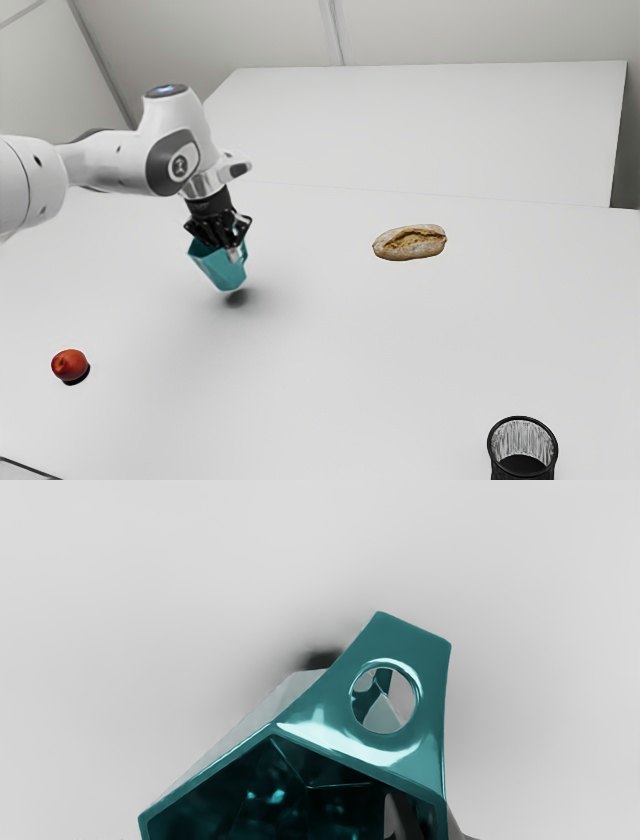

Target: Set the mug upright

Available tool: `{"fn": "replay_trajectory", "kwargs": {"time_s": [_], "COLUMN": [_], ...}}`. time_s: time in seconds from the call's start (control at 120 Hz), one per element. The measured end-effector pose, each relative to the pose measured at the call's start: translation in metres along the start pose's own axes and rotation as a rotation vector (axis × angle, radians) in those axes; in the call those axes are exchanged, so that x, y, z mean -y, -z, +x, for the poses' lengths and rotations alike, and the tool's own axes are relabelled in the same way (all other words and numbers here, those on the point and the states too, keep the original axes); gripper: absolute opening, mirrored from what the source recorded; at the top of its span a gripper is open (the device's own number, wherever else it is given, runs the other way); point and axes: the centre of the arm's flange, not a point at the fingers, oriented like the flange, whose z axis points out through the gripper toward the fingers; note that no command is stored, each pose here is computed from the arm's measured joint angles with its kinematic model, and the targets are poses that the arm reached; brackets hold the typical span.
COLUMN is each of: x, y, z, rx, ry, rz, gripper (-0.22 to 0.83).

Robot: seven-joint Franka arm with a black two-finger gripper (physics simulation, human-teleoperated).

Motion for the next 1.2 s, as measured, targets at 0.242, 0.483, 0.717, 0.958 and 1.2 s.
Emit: {"fn": "replay_trajectory", "kwargs": {"time_s": [0.242, 0.483, 0.717, 0.958, 1.2], "x": [-0.010, -0.018, -0.025, -0.028, -0.036], "y": [-0.020, -0.046, -0.053, -0.028, 0.022], "z": [-0.004, 0.006, 0.010, 0.007, 0.003], "rx": [0.015, 0.028, 0.021, -0.026, -0.112], "ry": [0.089, 0.154, 0.195, 0.212, 0.189], "rz": [0.006, -0.001, -0.010, -0.012, -0.005], "gripper": [-0.17, -0.17, -0.01, 0.41, 0.55]}}
